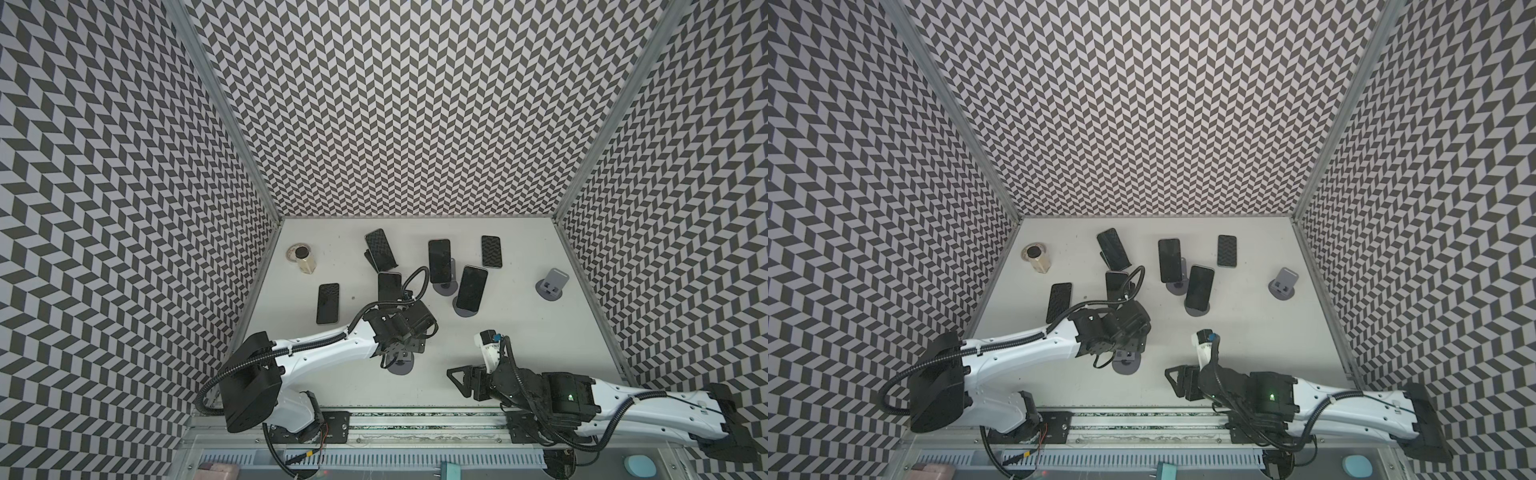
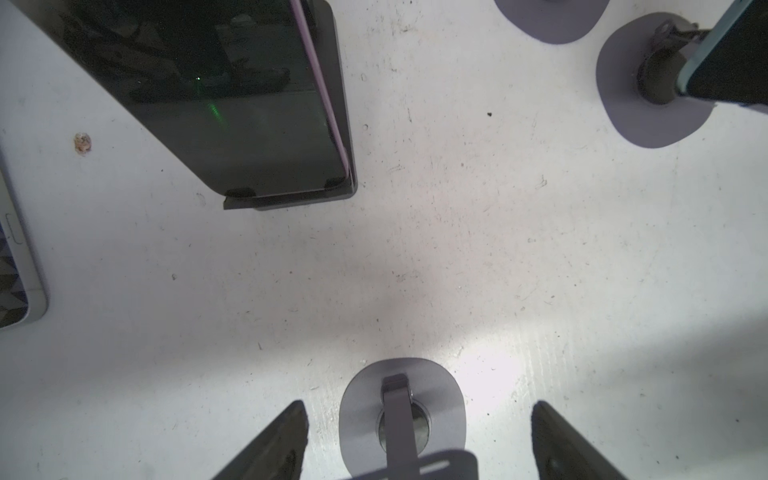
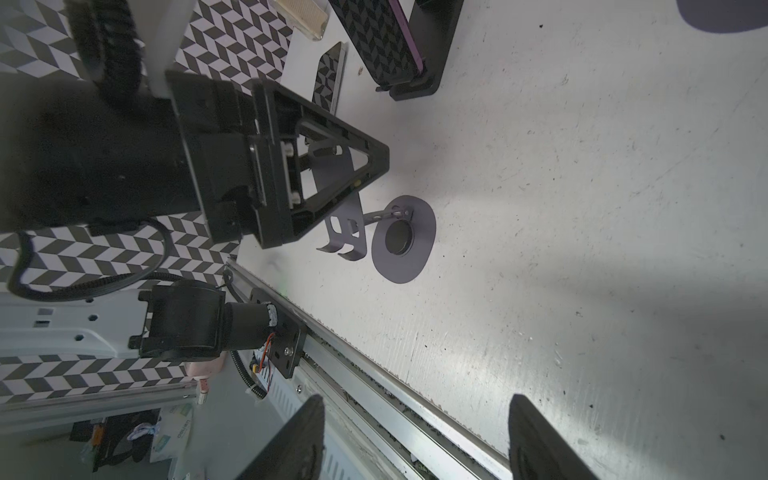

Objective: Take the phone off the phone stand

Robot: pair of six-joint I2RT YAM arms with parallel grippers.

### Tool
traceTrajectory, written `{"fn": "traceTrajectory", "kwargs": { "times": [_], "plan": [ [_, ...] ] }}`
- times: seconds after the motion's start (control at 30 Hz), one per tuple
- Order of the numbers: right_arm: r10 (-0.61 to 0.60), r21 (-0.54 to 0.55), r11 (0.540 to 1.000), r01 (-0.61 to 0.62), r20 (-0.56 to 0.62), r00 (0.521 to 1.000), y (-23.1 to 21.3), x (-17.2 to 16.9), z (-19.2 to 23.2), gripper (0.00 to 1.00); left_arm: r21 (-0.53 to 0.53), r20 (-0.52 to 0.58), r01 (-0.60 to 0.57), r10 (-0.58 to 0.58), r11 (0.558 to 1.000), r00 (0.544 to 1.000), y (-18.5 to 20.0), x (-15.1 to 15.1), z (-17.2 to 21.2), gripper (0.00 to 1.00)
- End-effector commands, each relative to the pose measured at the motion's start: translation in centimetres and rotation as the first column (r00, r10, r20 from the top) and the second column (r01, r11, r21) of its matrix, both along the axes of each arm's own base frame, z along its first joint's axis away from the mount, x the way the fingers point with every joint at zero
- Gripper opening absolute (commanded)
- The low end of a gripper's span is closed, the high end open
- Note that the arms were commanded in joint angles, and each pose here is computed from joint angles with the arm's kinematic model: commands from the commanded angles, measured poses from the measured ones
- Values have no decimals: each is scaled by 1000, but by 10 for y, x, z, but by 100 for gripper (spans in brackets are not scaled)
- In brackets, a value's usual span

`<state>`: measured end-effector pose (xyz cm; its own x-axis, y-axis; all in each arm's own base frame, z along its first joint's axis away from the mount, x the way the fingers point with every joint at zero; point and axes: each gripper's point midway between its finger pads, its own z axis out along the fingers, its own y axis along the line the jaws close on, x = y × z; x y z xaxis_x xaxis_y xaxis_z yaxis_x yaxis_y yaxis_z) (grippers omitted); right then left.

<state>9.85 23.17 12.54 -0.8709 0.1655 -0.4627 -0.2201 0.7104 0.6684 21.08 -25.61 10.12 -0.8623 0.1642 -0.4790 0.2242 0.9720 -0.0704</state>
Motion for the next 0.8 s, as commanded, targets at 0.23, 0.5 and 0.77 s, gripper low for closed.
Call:
{"fn": "traceTrajectory", "kwargs": {
  "times": [0.23, 0.5, 0.77],
  "plan": [
    [-24, 4, 1000, 24, 1, 1000, -1, 2, -3, 68, -6, 21, 18, -18, 1000, 1000, -14, 9, 4, 84],
    [-20, -7, 1000, 20, 1, 1000, 2, 2, -7, 68, 41, 47, -7, 5, 999, 999, 3, 4, 5, 84],
    [-16, -3, 1000, 16, -1, 1000, 6, 3, -8, 68, 60, 37, -29, 26, 998, 999, 13, -1, -8, 82]
  ]
}}
